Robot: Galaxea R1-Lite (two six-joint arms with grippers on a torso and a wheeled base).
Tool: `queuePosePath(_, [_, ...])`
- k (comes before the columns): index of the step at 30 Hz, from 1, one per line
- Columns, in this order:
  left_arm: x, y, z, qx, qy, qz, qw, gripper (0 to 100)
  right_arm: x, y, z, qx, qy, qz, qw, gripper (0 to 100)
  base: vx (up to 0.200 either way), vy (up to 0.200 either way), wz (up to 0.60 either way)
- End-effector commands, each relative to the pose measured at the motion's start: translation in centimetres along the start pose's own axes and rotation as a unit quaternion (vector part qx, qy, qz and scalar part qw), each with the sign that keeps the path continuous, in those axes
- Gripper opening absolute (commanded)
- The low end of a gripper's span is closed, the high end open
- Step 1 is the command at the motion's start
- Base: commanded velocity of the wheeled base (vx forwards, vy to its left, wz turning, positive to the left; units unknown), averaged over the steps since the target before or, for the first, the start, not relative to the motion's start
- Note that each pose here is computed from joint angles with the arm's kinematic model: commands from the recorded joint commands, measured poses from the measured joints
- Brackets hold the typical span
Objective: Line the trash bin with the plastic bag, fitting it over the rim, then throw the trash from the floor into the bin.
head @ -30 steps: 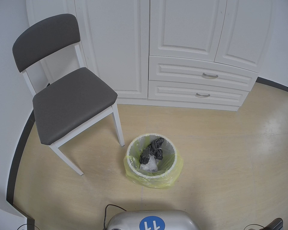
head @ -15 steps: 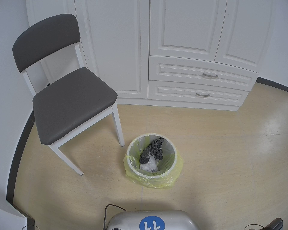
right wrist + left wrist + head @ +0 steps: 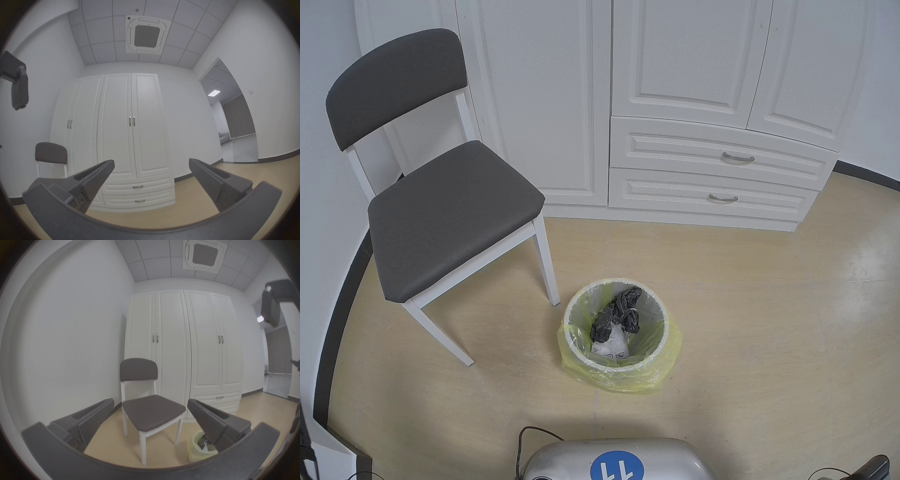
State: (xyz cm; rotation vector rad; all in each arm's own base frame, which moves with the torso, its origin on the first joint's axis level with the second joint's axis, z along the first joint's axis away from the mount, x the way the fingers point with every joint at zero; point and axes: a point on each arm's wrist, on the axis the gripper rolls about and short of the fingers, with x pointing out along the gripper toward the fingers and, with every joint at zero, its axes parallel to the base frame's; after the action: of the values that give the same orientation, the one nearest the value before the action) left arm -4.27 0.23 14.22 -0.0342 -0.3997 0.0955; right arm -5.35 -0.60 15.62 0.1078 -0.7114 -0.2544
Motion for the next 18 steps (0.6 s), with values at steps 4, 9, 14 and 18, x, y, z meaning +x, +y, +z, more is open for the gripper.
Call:
queuePosePath(4, [-0.1,0.1,-4.8,0.012,0.089,0.006,0.996,100,-0.5,-0.1,-1.1,0.012,-0.013,0.017,0.9997,100,0.0,0.0,0.0])
queuePosePath(9, [-0.5,0.2,-6.1,0.019,0.158,0.007,0.9872,100,-0.5,-0.1,-1.2,0.016,-0.009,0.019,0.9997,100,0.0,0.0,0.0])
queuePosePath(14, [-0.5,0.2,-6.2,0.017,0.163,0.008,0.9865,100,-0.5,-0.1,-1.9,0.003,0.025,0.025,0.9994,100,0.0,0.0,0.0])
queuePosePath(18, [-0.5,0.2,-6.3,0.023,0.163,0.006,0.9863,100,-0.6,-0.1,-2.9,-0.012,0.075,0.032,0.9966,100,0.0,0.0,0.0])
